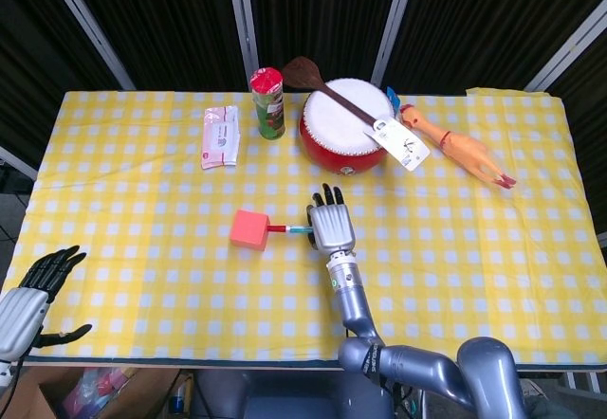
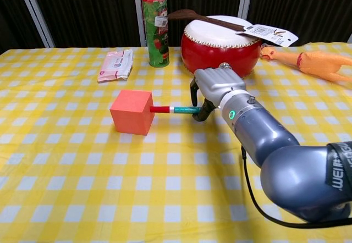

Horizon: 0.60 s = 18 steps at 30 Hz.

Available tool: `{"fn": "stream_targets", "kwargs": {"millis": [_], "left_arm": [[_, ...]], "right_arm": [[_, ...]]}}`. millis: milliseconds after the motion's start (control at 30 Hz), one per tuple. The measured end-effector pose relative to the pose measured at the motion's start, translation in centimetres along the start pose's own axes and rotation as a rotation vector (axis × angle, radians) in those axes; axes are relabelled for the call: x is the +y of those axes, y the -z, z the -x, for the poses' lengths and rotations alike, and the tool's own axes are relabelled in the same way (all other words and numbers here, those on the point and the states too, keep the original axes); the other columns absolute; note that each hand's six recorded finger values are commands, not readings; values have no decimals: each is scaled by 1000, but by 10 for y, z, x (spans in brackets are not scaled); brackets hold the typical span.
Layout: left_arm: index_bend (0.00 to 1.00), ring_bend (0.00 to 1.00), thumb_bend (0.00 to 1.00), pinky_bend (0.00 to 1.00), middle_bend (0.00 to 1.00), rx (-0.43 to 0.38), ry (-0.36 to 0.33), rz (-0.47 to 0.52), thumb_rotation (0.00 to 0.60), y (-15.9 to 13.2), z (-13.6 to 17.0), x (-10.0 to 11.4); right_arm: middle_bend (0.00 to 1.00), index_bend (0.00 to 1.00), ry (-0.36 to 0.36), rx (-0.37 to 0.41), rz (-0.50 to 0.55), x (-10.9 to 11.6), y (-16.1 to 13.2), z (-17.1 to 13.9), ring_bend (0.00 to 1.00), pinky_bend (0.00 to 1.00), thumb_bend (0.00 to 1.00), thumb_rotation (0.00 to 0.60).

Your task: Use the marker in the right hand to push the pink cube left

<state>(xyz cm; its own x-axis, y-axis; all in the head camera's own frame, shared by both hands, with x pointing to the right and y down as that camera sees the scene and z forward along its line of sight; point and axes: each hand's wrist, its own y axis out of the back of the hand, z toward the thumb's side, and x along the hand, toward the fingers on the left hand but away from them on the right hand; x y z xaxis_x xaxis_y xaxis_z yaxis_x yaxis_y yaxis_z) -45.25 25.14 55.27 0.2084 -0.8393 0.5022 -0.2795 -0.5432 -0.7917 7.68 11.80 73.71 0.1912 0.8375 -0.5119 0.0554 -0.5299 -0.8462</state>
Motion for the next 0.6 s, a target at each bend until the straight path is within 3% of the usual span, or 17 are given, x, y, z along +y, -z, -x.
{"fn": "stream_targets", "kwargs": {"millis": [600], "left_arm": [[0,0,32,0,0,-5,4,-11,600,-1,0,-1]], "right_arm": [[267,675,-20,79,33,-10,-44,-11,85,114,498,600]]}}
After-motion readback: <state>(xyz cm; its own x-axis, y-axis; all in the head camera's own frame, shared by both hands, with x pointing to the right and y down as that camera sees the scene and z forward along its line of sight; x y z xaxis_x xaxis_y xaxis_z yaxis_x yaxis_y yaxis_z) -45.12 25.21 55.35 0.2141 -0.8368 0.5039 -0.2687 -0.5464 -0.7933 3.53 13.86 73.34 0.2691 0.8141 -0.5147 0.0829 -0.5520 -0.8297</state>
